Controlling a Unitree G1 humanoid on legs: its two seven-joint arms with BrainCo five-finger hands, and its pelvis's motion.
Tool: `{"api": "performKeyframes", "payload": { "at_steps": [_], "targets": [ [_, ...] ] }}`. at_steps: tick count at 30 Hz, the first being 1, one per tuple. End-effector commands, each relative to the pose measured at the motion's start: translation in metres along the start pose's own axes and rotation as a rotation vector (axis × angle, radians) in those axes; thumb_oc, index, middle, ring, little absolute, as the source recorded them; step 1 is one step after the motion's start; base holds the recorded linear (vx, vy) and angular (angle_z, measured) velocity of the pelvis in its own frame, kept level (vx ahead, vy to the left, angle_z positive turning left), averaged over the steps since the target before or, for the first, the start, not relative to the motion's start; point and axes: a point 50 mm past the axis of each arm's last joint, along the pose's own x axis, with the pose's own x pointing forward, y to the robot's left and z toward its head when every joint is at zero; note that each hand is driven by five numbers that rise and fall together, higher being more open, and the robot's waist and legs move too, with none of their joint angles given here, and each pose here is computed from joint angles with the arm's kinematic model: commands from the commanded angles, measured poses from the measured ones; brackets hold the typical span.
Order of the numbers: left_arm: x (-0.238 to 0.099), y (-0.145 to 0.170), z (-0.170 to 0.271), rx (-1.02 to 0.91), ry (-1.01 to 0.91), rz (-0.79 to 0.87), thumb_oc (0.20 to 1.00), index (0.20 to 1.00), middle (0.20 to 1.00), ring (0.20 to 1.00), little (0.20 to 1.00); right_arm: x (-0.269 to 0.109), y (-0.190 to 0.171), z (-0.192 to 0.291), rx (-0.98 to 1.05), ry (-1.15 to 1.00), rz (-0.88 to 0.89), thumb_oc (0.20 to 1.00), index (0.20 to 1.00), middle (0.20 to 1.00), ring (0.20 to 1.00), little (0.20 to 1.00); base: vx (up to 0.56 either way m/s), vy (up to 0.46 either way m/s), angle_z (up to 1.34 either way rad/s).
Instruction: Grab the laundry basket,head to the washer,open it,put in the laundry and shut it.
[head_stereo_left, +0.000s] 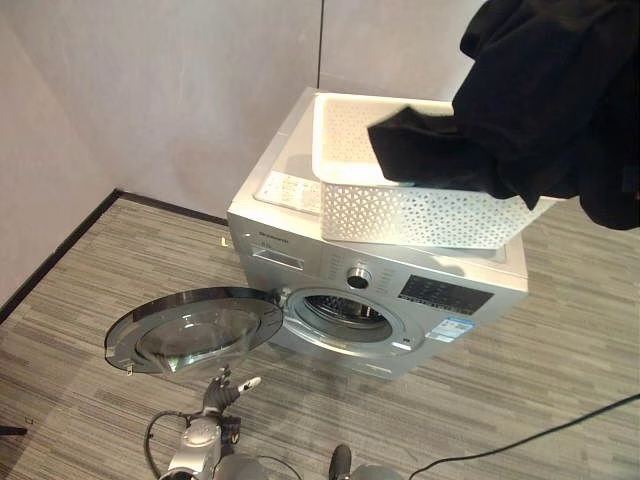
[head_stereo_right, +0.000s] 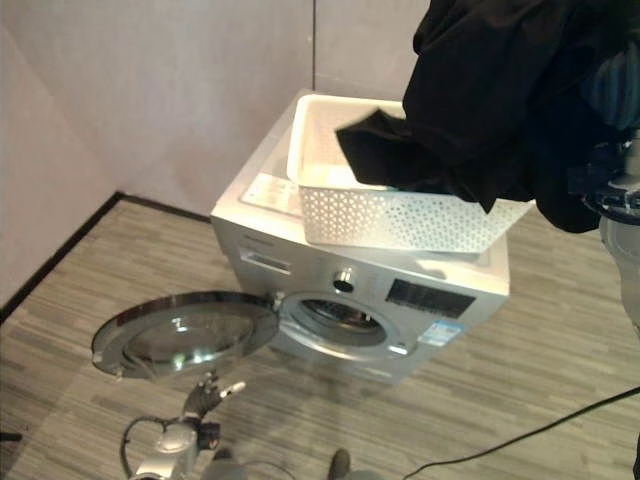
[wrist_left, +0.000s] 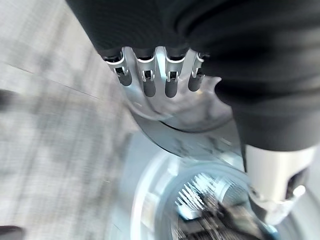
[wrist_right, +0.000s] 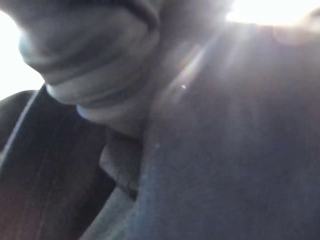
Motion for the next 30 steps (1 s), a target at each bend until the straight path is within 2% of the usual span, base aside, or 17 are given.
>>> {"api": "performKeyframes", "payload": {
  "at_steps": [1,2,4,6,8,9,12,14,16,20,23,30],
  "targets": [
    [0.007,0.002,0.043,0.206,-0.206,-0.028,1.0,1.0,1.0,1.0,1.0,-0.006,-0.02,-0.007,-0.074,0.022,-0.09,0.2,0.2,0.2,0.2,0.2,0.03,0.137,0.67],
    [0.007,0.002,0.042,0.21,-0.207,-0.029,1.0,1.0,1.0,1.0,1.0,-0.007,-0.021,-0.007,-0.076,0.024,-0.09,0.2,0.2,0.2,0.2,0.2,-0.01,0.175,0.55],
    [0.002,-0.007,0.086,0.369,-0.419,-0.086,1.0,1.0,1.0,1.0,1.0,-0.017,-0.023,-0.003,-0.082,0.017,-0.069,0.2,0.2,0.2,0.2,0.2,-0.09,0.205,0.2],
    [0.001,-0.007,0.086,0.373,-0.418,-0.087,1.0,1.0,1.0,1.0,1.0,-0.017,-0.023,-0.003,-0.082,0.019,-0.068,0.2,0.2,0.2,0.2,0.2,-0.05,0.104,0.06],
    [-0.014,-0.01,0.144,0.594,-0.699,-0.105,1.0,1.0,1.0,1.0,1.0,-0.024,-0.018,-0.002,-0.061,0.036,-0.039,0.2,0.2,0.2,0.2,0.2,-0.13,0.179,0.11],
    [-0.021,-0.009,0.16,0.625,-0.772,-0.09,1.0,1.0,1.0,1.0,1.0,-0.025,-0.016,-0.001,-0.056,0.044,-0.034,0.2,0.2,0.2,0.2,0.2,-0.11,0.12,-0.01],
    [-0.033,-0.009,0.185,0.623,-0.882,-0.082,1.0,1.0,1.0,1.0,1.0,-0.025,-0.012,-0.001,-0.055,0.051,-0.007,0.2,0.2,0.2,0.2,0.2,-0.05,0.053,-0.07],
    [-0.05,-0.013,0.218,0.602,-1.018,-0.097,1.0,1.0,1.0,1.0,1.0,-0.024,-0.007,-0.002,-0.037,0.071,0.024,0.2,0.2,0.2,0.2,0.2,-0.06,0.04,-0.05],
    [-0.056,-0.014,0.229,0.569,-1.044,-0.131,1.0,1.0,1.0,1.0,1.0,-0.024,-0.003,-0.002,-0.011,0.089,0.042,0.2,0.2,0.2,0.2,0.2,-0.04,0.025,-0.06],
    [-0.044,-0.023,0.235,0.511,-0.991,-0.153,1.0,1.0,1.0,1.0,1.0,-0.026,0.003,-0.001,0.029,0.12,0.071,0.2,0.2,0.2,0.2,0.2,-0.02,-0.002,-0.01],
    [-0.021,-0.045,0.236,0.564,-0.894,-0.164,1.0,1.0,1.0,1.0,1.0,-0.027,0.009,0.004,0.081,0.124,0.096,0.2,0.2,0.2,0.2,0.2,-0.04,-0.005,0.01],
    [-0.015,-0.08,0.26,0.539,-0.905,-0.233,1.0,1.0,1.0,1.0,1.0,-0.025,0.023,0.011,0.183,0.125,0.144,0.2,0.2,0.2,0.2,0.2,-0.01,-0.006,0.04]
  ]
}}
